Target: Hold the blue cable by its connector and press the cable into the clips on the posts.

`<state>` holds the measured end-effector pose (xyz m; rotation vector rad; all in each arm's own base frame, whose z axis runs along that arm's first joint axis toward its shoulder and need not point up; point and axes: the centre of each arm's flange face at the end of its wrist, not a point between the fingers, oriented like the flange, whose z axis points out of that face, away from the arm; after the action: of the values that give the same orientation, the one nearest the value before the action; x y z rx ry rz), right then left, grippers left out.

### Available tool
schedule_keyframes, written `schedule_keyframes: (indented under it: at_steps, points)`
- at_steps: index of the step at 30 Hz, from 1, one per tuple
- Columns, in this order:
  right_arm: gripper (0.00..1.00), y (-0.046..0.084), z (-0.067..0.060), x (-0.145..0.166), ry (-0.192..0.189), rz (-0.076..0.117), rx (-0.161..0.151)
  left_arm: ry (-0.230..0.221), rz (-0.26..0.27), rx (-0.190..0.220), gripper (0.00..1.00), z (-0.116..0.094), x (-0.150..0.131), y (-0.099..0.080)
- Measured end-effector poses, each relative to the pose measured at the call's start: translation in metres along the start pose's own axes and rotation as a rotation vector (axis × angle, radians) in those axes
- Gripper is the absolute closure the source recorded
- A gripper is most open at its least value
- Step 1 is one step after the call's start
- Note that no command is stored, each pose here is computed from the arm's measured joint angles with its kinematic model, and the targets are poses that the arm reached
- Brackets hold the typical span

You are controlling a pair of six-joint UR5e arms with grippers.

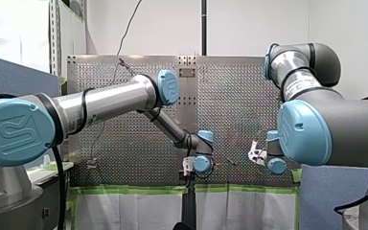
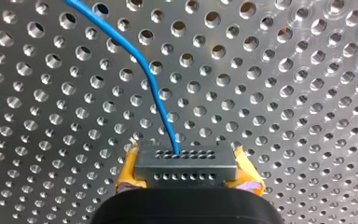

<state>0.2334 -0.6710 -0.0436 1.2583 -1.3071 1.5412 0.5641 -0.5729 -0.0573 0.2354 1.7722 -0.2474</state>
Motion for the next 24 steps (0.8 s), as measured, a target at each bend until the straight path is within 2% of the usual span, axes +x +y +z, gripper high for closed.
schedule_keyframes:
  at_steps: [2, 3, 5, 9, 14, 17, 24]
  points:
    - [1.00, 0.000, 0.000, 0.000, -0.001, 0.007, 0.000, 0.011, 0.017, 0.016, 0.18, -0.003, 0.002, -0.003]
    - [1.00, 0.000, 0.000, 0.000, -0.001, 0.009, 0.000, 0.020, 0.029, 0.027, 0.18, -0.005, 0.003, -0.005]
    - [1.00, 0.000, 0.000, -0.001, -0.002, 0.012, -0.001, 0.034, 0.048, 0.040, 0.00, -0.008, 0.005, -0.008]
    - [1.00, 0.000, 0.000, -0.001, -0.003, 0.014, 0.000, 0.066, 0.083, 0.051, 0.00, -0.016, 0.008, -0.014]
    - [1.00, -0.001, -0.001, -0.002, -0.007, 0.016, 0.001, 0.113, 0.109, 0.045, 0.00, -0.029, 0.017, -0.017]
    - [1.00, -0.003, -0.002, -0.003, -0.010, 0.017, 0.002, 0.135, 0.118, 0.056, 0.00, -0.038, 0.020, -0.022]
    - [1.00, -0.005, -0.003, -0.005, -0.017, 0.027, 0.003, 0.106, 0.107, 0.093, 0.00, -0.055, 0.002, -0.036]
